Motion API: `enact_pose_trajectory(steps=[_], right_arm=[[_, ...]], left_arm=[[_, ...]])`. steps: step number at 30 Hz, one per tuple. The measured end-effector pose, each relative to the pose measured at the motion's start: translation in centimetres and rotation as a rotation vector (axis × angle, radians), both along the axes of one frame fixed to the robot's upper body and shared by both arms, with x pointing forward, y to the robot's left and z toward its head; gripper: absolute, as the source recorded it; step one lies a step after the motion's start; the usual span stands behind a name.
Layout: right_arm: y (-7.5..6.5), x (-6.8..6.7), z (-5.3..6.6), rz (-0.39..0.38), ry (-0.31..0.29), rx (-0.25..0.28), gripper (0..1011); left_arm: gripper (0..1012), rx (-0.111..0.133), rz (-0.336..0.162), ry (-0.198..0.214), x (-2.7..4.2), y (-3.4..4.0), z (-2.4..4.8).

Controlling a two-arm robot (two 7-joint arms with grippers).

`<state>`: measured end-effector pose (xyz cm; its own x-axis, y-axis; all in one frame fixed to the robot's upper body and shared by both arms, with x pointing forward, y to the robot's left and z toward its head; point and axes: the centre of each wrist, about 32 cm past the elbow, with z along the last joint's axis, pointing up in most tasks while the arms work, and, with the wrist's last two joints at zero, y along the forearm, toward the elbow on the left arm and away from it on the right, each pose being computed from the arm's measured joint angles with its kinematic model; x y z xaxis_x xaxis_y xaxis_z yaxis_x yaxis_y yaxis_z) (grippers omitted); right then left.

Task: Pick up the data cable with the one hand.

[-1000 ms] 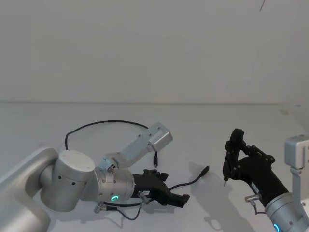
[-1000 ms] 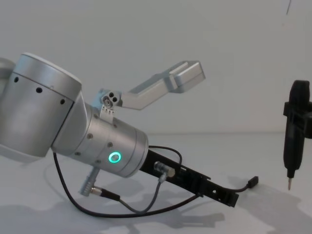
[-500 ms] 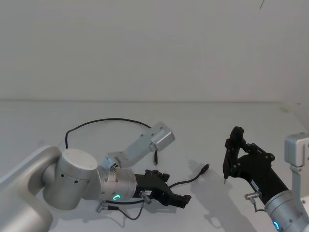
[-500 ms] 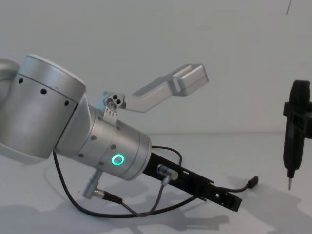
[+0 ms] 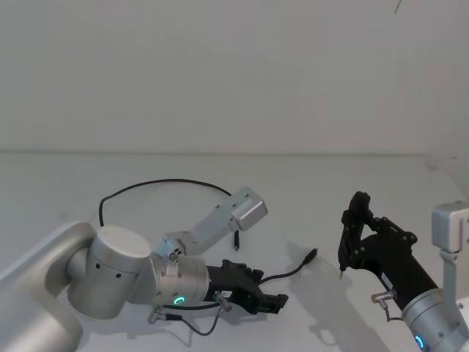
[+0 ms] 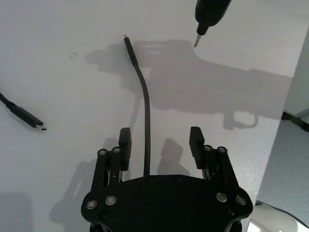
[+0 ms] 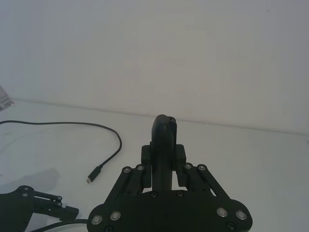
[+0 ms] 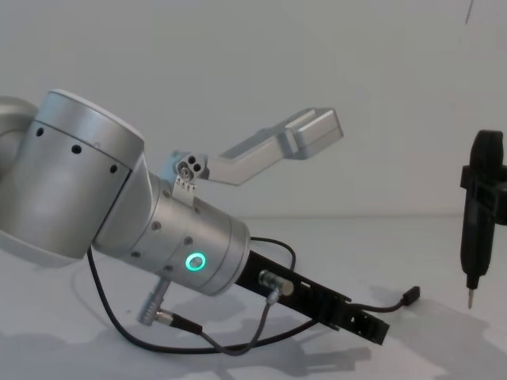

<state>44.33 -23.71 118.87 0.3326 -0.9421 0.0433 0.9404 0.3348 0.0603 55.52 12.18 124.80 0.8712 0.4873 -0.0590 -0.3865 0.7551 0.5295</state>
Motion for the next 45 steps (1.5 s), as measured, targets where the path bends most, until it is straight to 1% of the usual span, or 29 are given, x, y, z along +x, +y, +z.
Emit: enact_pose_trajectory(steps=[2, 3, 5, 9, 10, 12, 16, 17, 19, 20, 23, 24, 28, 32, 34, 36, 37, 39, 40, 41, 42, 44, 45], right_arm=[[0.0, 0.0, 0.0, 0.0, 0.0, 0.0, 279], [0.0, 0.0, 0.0, 0.0, 0.0, 0.0, 279], [0.0, 0.0, 0.0, 0.0, 0.0, 0.0, 279], [0.0, 0.0, 0.0, 0.0, 0.0, 0.0, 279], [0.0, 0.0, 0.0, 0.0, 0.0, 0.0, 279], [0.0, 0.0, 0.0, 0.0, 0.0, 0.0, 279], [0.0, 0.0, 0.0, 0.0, 0.0, 0.0, 279], [0.0, 0.0, 0.0, 0.0, 0.0, 0.0, 279], [0.0, 0.0, 0.0, 0.0, 0.0, 0.0, 279], [0.0, 0.0, 0.0, 0.0, 0.0, 0.0, 279], [0.0, 0.0, 0.0, 0.0, 0.0, 0.0, 279], [0.0, 0.0, 0.0, 0.0, 0.0, 0.0, 279], [0.0, 0.0, 0.0, -0.001, -0.001, 0.001, 279], [0.0, 0.1, 0.3, -0.001, -0.007, 0.009, 279], [0.0, 0.1, 0.6, 0.002, -0.012, 0.021, 279], [-0.1, 0.3, 1.1, 0.005, -0.02, 0.039, 279], [-0.1, 0.3, 1.1, 0.005, -0.02, 0.039, 279], [-0.1, 0.4, 1.7, 0.01, -0.029, 0.06, 279], [-0.1, 0.5, 1.8, 0.012, -0.03, 0.067, 279], [-0.2, 0.6, 2.2, 0.017, -0.034, 0.081, 279], [-0.2, 0.7, 2.5, 0.018, -0.036, 0.089, 279], [-0.3, 0.9, 3.2, 0.025, -0.046, 0.114, 279], [-0.3, 1.1, 3.5, 0.029, -0.049, 0.125, 279]], left_arm=[[711, 0.0, 0.0, 0.001, 0.0, -0.01, 0.0], [657, 0.001, 0.0, 0.001, 0.0, -0.01, 0.0], [612, 0.001, 0.0, 0.002, 0.0, -0.02, -0.01], [488, 0.001, 0.001, 0.003, 0.01, -0.03, -0.01], [429, 0.002, 0.0, 0.003, 0.01, -0.04, -0.01], [347, 0.002, 0.0, 0.004, 0.0, -0.05, -0.02], [269, 0.002, 0.0, 0.004, 0.0, -0.07, -0.02], [210, 0.002, 0.0, 0.004, 0.0, -0.07, -0.02], [173, 0.002, 0.0, 0.005, 0.0, -0.08, -0.02], [118, 0.002, 0.0, 0.005, 0.0, -0.09, -0.02], [51, 0.002, 0.0, 0.005, -0.01, -0.09, -0.02], [38, 0.002, 0.0, 0.005, -0.01, -0.09, -0.02], [38, 0.003, -0.002, 0.003, -0.01, -0.1, -0.03], [38, 0.006, -0.015, -0.019, -0.04, -0.09, 0.01], [38, 0.009, -0.023, -0.031, -0.03, -0.02, 0.04], [38, 0.011, -0.039, -0.053, -0.03, 0.07, 0.13], [38, 0.014, -0.051, -0.068, -0.04, 0.13, 0.19], [38, 0.016, -0.063, -0.084, -0.05, 0.22, 0.25], [38, 0.018, -0.079, -0.103, -0.04, 0.33, 0.34], [38, 0.018, -0.079, -0.103, -0.04, 0.33, 0.34], [38, 0.022, -0.093, -0.122, -0.04, 0.48, 0.45], [38, 0.023, -0.112, -0.144, -0.03, 0.63, 0.59], [38, 0.025, -0.126, -0.163, -0.01, 0.83, 0.74]])
